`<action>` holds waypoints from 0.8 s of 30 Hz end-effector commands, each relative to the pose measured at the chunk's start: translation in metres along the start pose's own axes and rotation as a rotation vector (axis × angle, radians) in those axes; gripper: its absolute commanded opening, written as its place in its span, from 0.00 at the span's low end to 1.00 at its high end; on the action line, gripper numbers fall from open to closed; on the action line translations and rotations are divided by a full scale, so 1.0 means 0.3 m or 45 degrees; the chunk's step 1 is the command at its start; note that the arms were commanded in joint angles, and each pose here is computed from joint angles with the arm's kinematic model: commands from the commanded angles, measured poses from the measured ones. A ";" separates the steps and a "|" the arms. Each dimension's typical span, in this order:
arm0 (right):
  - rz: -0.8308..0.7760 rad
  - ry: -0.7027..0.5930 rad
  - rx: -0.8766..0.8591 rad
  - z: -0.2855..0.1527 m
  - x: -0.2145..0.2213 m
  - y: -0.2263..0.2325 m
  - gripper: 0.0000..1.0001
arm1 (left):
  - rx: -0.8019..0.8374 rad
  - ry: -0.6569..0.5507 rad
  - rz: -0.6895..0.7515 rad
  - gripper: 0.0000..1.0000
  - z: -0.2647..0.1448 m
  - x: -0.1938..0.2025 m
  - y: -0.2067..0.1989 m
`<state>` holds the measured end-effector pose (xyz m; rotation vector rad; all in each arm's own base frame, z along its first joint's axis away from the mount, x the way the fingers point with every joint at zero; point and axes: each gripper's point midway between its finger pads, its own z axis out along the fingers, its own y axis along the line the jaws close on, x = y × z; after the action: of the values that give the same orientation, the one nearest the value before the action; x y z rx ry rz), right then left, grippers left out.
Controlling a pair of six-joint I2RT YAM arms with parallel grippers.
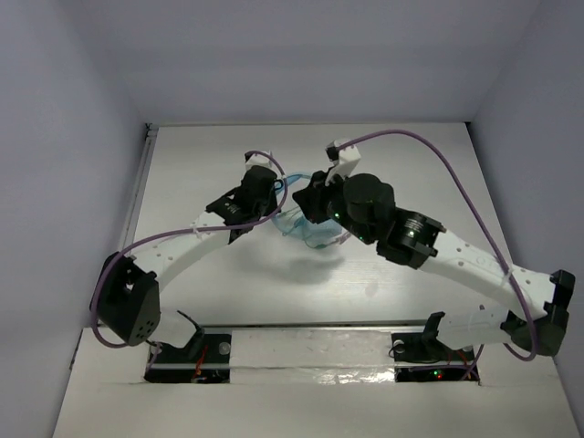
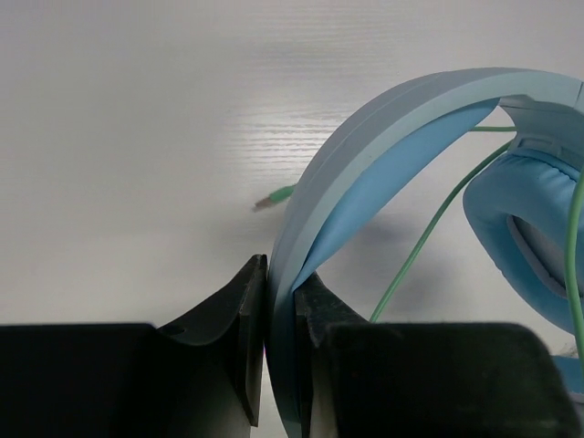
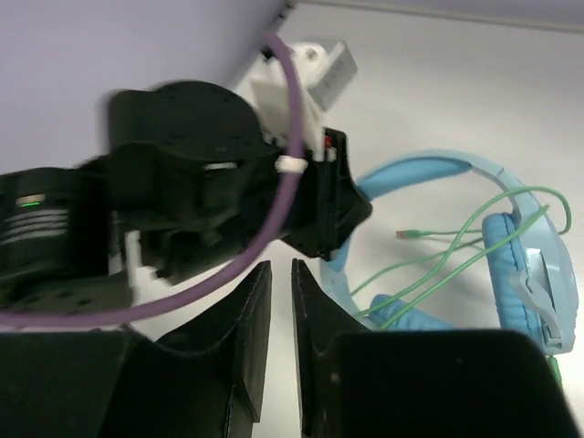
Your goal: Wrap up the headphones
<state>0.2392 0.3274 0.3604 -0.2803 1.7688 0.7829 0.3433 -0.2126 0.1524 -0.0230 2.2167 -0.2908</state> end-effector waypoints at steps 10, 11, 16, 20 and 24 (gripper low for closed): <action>0.012 -0.115 0.163 0.045 -0.188 -0.344 0.23 | 0.215 -0.399 -0.085 0.00 -0.309 -0.335 -0.092; 0.025 -0.117 0.135 0.038 -0.185 -0.348 0.23 | 0.225 -0.435 -0.087 0.00 -0.342 -0.377 -0.098; 0.041 -0.318 0.114 -0.091 -0.346 -0.393 0.11 | 0.271 -0.512 -0.059 0.00 -0.478 -0.461 -0.096; 0.004 -0.294 0.031 -0.118 -0.293 -0.384 0.00 | 0.336 -0.532 -0.058 0.00 -0.547 -0.471 -0.109; -0.016 -0.313 -0.088 -0.121 -0.169 -0.377 0.14 | 0.421 -0.551 -0.060 0.00 -0.604 -0.480 -0.130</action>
<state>0.3029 0.1935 0.3808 -0.1225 1.5697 0.7488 0.2975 -0.1884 0.3238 0.0478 1.8615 -0.4673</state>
